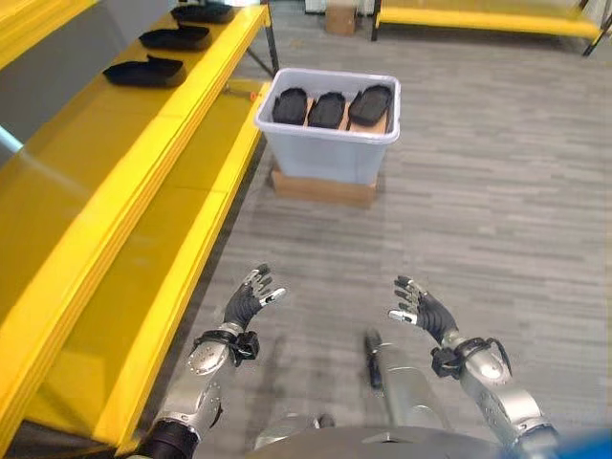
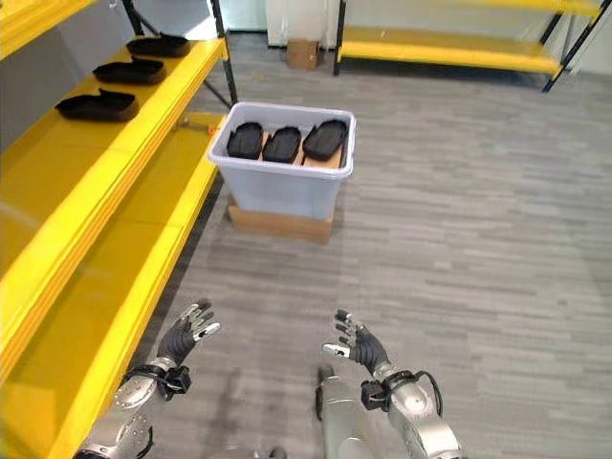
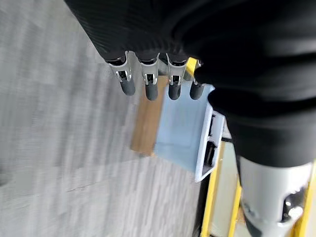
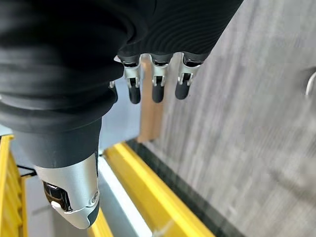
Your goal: Move parts from the plastic box to the shelf.
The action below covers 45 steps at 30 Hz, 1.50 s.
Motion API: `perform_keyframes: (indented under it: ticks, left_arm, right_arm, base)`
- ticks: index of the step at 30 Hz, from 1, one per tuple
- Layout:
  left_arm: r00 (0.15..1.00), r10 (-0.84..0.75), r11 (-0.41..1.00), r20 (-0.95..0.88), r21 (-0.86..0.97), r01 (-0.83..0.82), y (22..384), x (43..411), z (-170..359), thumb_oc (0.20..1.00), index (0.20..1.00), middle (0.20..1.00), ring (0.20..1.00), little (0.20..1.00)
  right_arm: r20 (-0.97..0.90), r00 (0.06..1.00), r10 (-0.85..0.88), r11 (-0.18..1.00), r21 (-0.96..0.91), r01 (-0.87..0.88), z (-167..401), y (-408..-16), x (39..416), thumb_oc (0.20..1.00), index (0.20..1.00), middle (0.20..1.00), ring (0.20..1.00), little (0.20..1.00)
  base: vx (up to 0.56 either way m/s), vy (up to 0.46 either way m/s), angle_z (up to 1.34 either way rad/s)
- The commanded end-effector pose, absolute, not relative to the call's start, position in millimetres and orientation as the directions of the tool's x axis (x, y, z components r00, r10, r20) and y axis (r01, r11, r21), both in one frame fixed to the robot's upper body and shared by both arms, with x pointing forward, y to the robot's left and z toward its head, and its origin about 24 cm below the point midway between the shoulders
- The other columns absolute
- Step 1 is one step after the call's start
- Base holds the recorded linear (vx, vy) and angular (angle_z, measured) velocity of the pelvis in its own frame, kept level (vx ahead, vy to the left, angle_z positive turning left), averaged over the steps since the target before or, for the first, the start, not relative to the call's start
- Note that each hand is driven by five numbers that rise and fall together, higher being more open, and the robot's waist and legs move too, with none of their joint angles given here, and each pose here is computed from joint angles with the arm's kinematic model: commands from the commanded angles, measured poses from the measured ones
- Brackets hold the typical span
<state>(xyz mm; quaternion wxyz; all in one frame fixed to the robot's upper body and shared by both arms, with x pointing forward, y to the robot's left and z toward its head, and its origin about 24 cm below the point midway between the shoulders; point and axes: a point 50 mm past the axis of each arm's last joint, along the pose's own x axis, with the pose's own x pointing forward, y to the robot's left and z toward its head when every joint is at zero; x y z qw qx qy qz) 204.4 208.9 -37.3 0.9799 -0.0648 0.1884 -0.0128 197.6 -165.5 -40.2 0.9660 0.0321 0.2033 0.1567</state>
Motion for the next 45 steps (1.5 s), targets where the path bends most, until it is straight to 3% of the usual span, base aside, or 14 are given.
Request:
perform_keyframes:
  ticks: [1, 18, 45]
  left_arm:
    - [0.954, -0.073, 0.992, -0.292, -0.124, 0.038, 208.3, 199.4, -25.2, 1.0, 1.0, 1.0, 1.0, 1.0]
    - [0.948, -0.078, 0.983, -0.307, -0.184, 0.021, 199.1, 198.4, -28.0, 1.0, 1.0, 1.0, 1.0, 1.0]
    - [0.955, -0.105, 0.994, -0.276, -0.068, 0.089, 209.8, 206.4, -16.3, 1.0, 1.0, 1.0, 1.0, 1.0]
  right_arm:
    - [-0.273, 0.91, 0.313, 0.95, 0.103, -0.296, -18.2, -172.0, 213.3, 1.0, 1.0, 1.0, 1.0, 1.0]
    - [-0.264, 0.944, 0.197, 0.98, 0.031, -0.196, -10.7, -204.1, 211.6, 1.0, 1.0, 1.0, 1.0, 1.0]
    - [-0.236, 0.932, 0.275, 0.96, 0.115, -0.254, -13.5, -177.6, 208.9, 1.0, 1.0, 1.0, 1.0, 1.0]
  base:
    - [0.31, -0.094, 0.5]
    - [0.29, -0.069, 0.16]
    - [0.24, 0.198, -0.2]
